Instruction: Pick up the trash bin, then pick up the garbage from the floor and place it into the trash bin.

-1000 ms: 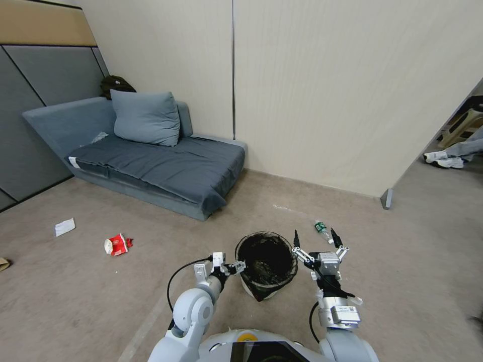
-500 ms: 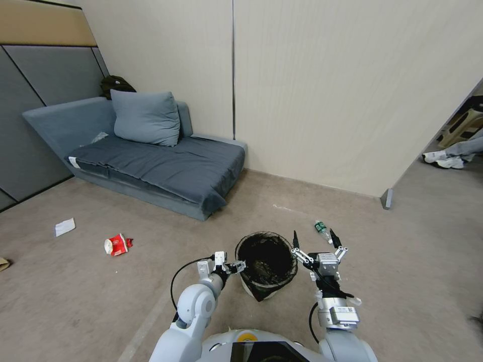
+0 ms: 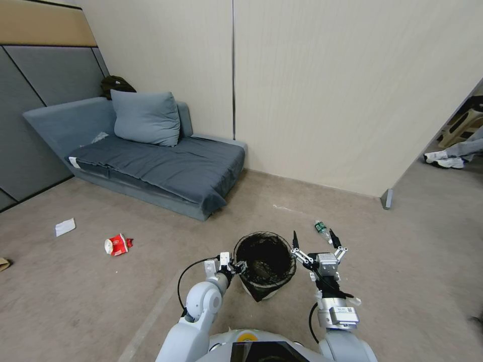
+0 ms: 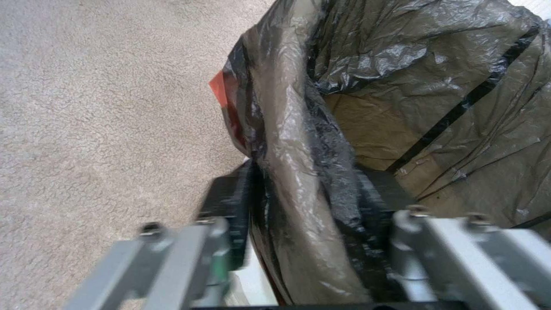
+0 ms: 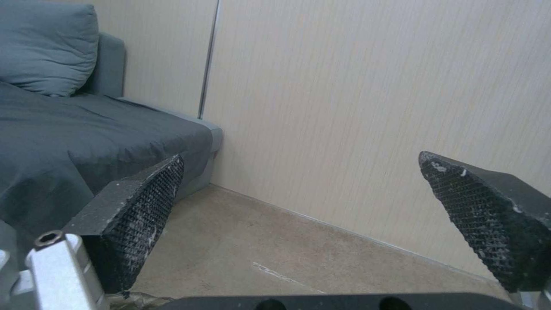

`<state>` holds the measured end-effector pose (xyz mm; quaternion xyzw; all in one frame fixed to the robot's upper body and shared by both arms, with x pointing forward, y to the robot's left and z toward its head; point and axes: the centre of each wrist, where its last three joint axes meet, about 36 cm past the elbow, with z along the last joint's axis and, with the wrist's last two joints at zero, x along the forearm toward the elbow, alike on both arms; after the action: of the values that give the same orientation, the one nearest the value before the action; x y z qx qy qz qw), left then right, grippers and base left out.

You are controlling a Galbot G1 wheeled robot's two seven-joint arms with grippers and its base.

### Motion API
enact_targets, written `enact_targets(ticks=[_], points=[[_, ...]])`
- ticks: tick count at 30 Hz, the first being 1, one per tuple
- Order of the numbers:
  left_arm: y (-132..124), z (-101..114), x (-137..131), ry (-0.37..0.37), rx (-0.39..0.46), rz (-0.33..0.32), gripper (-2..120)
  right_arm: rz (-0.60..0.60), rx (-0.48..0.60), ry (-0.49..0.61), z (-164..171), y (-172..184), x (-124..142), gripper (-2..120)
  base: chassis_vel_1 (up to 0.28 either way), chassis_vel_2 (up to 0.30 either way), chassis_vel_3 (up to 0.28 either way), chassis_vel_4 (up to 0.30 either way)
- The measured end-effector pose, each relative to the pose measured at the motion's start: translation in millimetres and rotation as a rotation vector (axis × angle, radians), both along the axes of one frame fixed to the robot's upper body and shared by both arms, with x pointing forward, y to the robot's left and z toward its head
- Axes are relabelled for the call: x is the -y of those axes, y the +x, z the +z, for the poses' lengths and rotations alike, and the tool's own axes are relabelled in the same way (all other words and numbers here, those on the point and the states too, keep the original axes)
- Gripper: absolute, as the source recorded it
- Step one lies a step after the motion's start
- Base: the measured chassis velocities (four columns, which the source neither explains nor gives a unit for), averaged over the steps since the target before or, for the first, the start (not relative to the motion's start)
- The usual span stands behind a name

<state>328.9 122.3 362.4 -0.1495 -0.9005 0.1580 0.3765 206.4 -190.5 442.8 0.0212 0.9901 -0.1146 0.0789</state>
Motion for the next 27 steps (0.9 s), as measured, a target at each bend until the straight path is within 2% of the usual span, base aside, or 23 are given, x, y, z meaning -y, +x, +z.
enact_targets(ticks=[3, 6, 9, 21, 27], points=[[-1, -1, 0, 0.003, -0.002, -0.001, 21, 0.000, -0.001, 0.000, 0, 0, 0, 100, 0.000, 0.000, 0.000, 0.000], [-3, -2, 1, 0.006, -0.008, 0.000, 9, 0.001, -0.001, 0.000, 0, 0, 0, 100, 0.000, 0.000, 0.000, 0.000], [-4, -5, 1, 0.011, -0.014, 0.000, 3, 0.001, -0.001, 0.000, 0, 0, 0, 100, 0.000, 0.000, 0.000, 0.000], [-7, -10, -1, 0.019, -0.025, 0.015, 2, 0.002, -0.001, 0.001, 0, 0, -1, 100, 0.000, 0.000, 0.000, 0.000], [-5, -4, -9, 0.035, 0.001, 0.043, 2, 0.003, 0.000, 0.001, 0, 0, -1, 100, 0.000, 0.000, 0.000, 0.000]])
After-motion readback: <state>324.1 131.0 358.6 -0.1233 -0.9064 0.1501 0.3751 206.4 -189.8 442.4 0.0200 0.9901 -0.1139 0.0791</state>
